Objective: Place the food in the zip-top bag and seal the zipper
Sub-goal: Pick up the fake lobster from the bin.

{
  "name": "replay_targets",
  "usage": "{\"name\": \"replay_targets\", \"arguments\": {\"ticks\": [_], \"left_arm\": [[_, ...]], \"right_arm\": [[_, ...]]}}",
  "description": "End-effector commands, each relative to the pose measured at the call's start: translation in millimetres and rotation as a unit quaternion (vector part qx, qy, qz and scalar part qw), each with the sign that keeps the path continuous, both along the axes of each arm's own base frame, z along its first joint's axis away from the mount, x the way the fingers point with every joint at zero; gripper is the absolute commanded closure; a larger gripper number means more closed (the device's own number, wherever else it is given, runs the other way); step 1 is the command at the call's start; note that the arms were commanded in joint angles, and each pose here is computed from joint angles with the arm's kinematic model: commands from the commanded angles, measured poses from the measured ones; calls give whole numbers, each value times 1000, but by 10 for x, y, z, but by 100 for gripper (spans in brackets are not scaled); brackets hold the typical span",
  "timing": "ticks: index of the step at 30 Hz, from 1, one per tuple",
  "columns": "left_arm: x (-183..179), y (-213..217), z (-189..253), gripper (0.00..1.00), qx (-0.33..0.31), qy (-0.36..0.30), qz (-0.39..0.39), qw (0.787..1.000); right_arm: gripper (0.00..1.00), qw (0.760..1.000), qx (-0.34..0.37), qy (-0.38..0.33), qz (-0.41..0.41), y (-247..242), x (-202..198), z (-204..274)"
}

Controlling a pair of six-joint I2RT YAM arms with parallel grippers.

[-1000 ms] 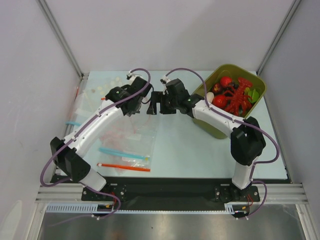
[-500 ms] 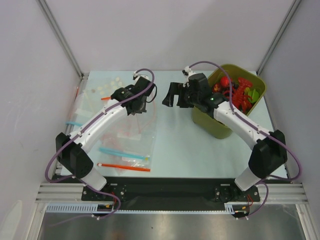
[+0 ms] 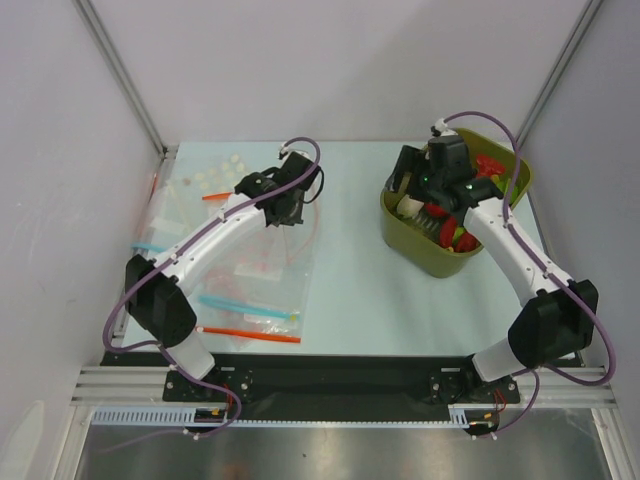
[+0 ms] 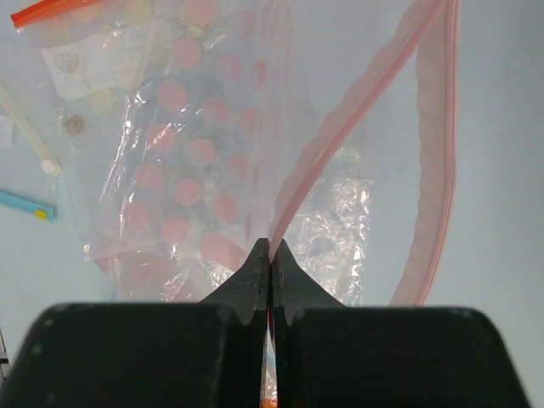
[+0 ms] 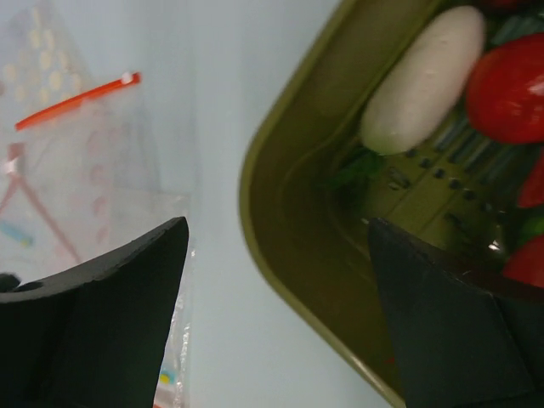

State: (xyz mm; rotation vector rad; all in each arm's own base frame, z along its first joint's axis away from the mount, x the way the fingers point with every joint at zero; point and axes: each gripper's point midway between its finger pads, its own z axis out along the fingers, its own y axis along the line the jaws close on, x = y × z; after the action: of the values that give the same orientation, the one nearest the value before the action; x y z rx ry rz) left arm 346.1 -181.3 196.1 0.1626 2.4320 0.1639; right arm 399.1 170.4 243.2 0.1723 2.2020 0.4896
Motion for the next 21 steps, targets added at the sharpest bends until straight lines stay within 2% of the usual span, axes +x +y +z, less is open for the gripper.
{"name": "replay_targets", "arguments": {"ticks": [1,6,10,17,21], "left_arm": [[110,-174,252,100,-27,-34,-20,999],[110,-221,330,99,-33,-38,-29,998],[104,-250,361,100,-34,-39,-36,998],[128,-284,356,100,-34,-40,-43,998],[149,-302,374,100,-33,-42,-48,997]], "right_arm": [[9,997,-12,-22,-78,-385,87,228],[6,986,-40,-20,-160,-903,188,265],[3,981,-65,-6,-181,-1202,183,222],[5,984,-53,2,-168,-1214,226,173],[7,980,-32,11,-198,-1223,293,122]]}}
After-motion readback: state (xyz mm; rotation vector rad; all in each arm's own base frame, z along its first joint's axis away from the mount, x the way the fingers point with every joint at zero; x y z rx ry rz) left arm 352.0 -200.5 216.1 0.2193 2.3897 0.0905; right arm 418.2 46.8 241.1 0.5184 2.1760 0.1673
